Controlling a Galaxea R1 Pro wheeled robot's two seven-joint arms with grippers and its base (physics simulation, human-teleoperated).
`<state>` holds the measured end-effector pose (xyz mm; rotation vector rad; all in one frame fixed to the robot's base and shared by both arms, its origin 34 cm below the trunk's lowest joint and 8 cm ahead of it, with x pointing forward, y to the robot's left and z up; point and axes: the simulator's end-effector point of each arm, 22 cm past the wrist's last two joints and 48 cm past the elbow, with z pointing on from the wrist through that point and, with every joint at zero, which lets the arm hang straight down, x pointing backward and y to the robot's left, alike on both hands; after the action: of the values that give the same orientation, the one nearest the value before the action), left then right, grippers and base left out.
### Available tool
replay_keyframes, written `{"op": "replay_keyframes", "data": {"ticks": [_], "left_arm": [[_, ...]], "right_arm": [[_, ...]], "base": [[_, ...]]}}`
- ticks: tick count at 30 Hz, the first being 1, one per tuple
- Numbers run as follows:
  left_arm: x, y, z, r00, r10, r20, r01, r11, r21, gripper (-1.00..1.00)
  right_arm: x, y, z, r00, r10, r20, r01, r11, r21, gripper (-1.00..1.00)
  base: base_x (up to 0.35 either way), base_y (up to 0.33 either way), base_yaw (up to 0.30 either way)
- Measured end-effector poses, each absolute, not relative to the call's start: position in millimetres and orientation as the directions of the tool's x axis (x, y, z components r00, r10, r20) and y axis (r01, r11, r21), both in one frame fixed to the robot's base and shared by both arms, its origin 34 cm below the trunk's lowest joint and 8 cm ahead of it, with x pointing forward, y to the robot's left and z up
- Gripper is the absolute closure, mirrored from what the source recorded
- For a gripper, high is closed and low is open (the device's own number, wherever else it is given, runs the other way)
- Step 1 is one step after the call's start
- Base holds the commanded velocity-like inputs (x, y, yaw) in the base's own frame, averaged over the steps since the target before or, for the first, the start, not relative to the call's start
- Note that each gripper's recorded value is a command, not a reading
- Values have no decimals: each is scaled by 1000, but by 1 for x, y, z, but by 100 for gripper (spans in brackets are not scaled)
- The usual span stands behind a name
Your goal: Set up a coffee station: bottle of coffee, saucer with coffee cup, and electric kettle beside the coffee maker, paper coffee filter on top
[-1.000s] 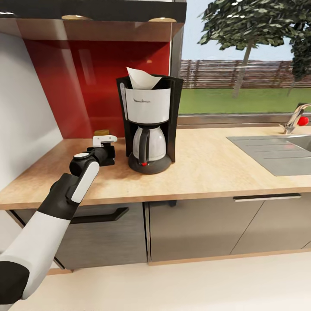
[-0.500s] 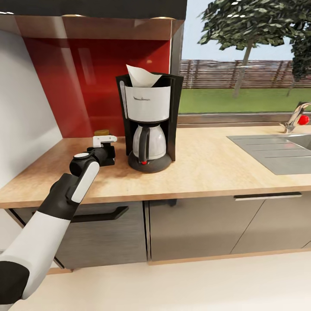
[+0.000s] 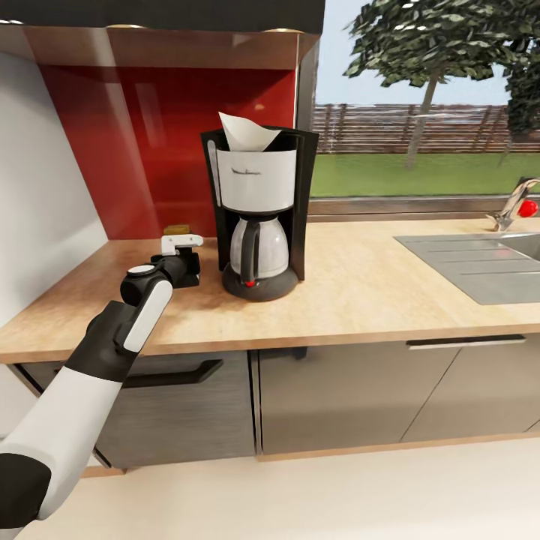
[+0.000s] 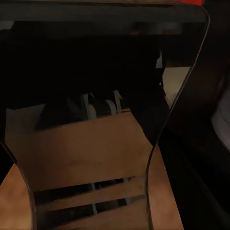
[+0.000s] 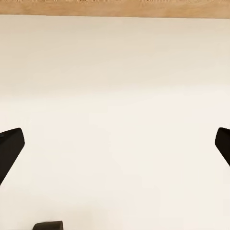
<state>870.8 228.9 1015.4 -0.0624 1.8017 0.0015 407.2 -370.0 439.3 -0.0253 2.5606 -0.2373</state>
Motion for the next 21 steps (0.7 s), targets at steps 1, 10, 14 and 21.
{"op": "replay_keyframes", "data": {"ticks": [1, 10, 14, 21], "left_arm": [[871, 229, 1015, -229, -42, -973, -43, 999, -33, 100], [871, 230, 1015, -229, -41, -973, -44, 999, -32, 100], [871, 230, 1015, -230, -41, -972, -45, 998, -31, 100], [871, 237, 1011, -229, -35, -973, -53, 998, -23, 100]], "right_arm": [[407, -370, 439, -842, -68, -536, 32, 984, -175, -100], [407, -370, 439, -842, -68, -536, 31, 984, -175, -100], [407, -370, 439, -842, -68, -535, 31, 984, -174, -100], [407, -370, 436, -842, -68, -535, 31, 984, -175, -100]], "base": [[52, 0, 0], [89, 0, 0], [24, 0, 0], [3, 0, 0]]}}
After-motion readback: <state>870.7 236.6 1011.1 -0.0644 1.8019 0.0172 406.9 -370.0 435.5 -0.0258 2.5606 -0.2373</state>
